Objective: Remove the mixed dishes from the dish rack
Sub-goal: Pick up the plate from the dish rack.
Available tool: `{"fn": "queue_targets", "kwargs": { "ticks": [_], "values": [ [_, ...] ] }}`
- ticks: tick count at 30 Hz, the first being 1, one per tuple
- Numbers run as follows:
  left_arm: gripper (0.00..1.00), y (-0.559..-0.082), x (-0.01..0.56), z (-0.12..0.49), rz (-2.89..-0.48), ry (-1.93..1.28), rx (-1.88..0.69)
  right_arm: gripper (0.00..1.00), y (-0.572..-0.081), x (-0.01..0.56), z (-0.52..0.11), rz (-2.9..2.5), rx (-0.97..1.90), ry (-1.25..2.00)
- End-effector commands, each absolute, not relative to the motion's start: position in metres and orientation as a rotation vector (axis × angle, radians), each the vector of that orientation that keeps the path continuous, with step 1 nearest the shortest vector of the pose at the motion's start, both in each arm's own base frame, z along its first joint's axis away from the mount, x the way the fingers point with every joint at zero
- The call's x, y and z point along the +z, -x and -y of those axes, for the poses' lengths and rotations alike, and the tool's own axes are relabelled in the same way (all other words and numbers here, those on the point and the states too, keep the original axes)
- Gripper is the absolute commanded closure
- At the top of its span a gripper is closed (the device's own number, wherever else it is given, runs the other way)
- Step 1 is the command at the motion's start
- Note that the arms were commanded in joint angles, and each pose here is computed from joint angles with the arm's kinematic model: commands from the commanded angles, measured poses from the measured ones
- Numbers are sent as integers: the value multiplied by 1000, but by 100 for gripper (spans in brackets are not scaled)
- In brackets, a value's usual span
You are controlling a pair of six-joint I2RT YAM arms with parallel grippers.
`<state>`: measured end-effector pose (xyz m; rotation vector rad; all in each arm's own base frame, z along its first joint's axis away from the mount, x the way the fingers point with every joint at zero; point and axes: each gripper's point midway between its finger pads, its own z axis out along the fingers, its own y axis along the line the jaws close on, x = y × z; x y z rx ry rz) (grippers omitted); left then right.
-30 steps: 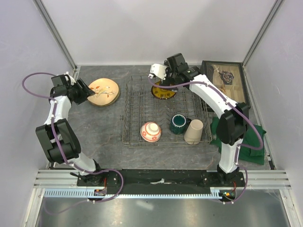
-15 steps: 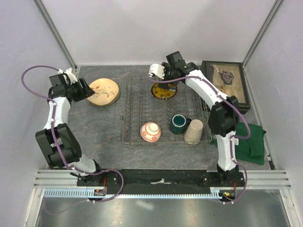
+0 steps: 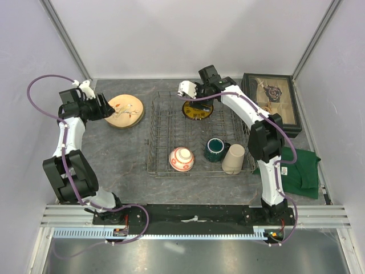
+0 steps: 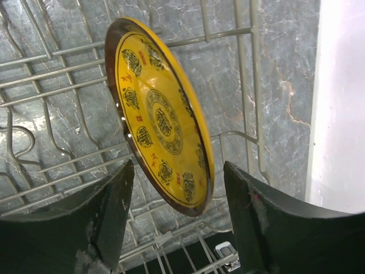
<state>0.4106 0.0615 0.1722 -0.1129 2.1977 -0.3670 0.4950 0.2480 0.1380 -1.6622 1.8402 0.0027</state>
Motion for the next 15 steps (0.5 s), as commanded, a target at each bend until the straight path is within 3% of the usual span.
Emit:
{"fn": "queue_targets", "kwargs": {
  "ticks": [1, 11, 15],
  "values": [
    [33, -419, 196, -61, -2099, -27, -316, 31, -498, 147, -258, -1798, 53, 1651],
    [33, -417, 200, -64, -2088, -61, -275, 50, -486, 141, -254, -1820, 76, 1666],
    [33, -415, 200, -63, -2087, -70, -276, 52, -478, 139, -253, -1829, 96, 1670]
  ]
}}
